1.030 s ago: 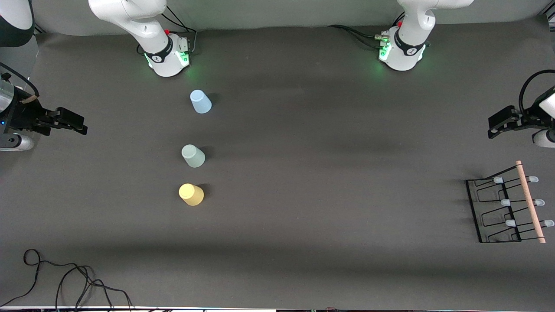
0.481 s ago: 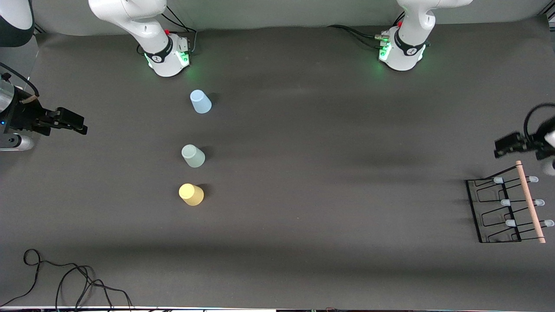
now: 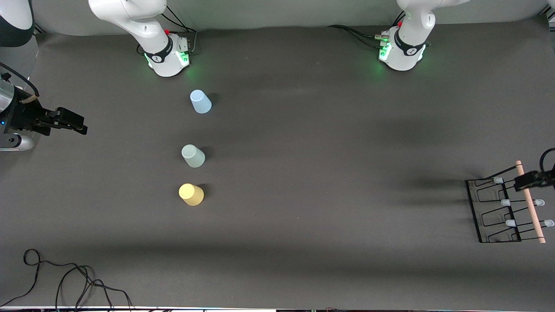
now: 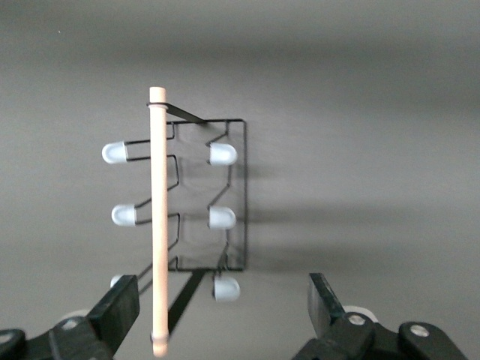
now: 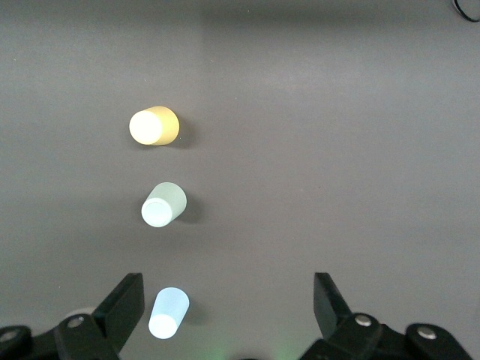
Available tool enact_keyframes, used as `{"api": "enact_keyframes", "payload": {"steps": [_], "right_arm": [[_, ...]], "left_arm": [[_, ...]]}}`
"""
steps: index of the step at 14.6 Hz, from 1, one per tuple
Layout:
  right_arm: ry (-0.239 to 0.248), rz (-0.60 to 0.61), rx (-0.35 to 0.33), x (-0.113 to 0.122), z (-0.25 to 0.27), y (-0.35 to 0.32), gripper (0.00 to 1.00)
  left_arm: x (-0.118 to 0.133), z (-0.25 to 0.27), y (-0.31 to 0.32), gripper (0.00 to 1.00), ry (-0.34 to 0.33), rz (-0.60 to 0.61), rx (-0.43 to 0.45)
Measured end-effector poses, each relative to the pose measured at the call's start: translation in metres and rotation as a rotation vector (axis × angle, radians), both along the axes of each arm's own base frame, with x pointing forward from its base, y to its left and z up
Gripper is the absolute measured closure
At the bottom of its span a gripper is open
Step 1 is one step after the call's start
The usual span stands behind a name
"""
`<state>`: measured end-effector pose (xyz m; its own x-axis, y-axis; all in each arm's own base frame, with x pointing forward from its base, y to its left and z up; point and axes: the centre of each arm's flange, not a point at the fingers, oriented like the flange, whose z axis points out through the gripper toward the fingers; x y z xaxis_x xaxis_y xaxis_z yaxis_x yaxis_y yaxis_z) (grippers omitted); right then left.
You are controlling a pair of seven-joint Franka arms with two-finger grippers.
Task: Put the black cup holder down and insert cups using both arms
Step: 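Lower the left gripper onto the wooden handle of the black rack, then grasp the rack handle and carry it toward the table middle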
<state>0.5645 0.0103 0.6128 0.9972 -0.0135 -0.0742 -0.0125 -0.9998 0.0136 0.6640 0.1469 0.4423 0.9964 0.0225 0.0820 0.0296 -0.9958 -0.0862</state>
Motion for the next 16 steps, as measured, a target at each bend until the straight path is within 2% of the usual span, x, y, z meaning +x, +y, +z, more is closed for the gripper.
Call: {"api": "enact_keyframes", "payload": {"steps": [5, 6, 7, 8, 9, 13, 15, 16], "right_arm": [[0.000, 0.000, 0.000, 0.000, 0.000, 0.000, 0.00], [0.000, 0.000, 0.000, 0.000, 0.000, 0.000, 0.00], [0.000, 0.000, 0.000, 0.000, 0.000, 0.000, 0.00], [0.000, 0.000, 0.000, 0.000, 0.000, 0.000, 0.00], [0.000, 0.000, 0.000, 0.000, 0.000, 0.000, 0.00], [0.000, 0.000, 0.000, 0.000, 0.000, 0.000, 0.00], [0.000, 0.000, 0.000, 0.000, 0.000, 0.000, 0.00], [0.000, 0.000, 0.000, 0.000, 0.000, 0.000, 0.00]], "left_arm": [[0.010, -0.082, 0.047, 0.01, 0.022, 0.011, 0.011], [0.011, -0.089, 0.051, 0.04, 0.016, 0.011, 0.013], [0.012, -0.093, 0.053, 0.12, 0.011, 0.006, 0.016], [0.013, -0.096, 0.056, 0.12, 0.009, -0.005, 0.018], [0.013, -0.098, 0.059, 0.16, 0.008, -0.016, 0.020], [0.013, -0.100, 0.061, 0.63, 0.009, -0.040, 0.021], [0.015, -0.098, 0.058, 0.83, 0.005, -0.049, 0.021], [0.016, -0.097, 0.056, 0.84, 0.003, -0.053, 0.020]]}}
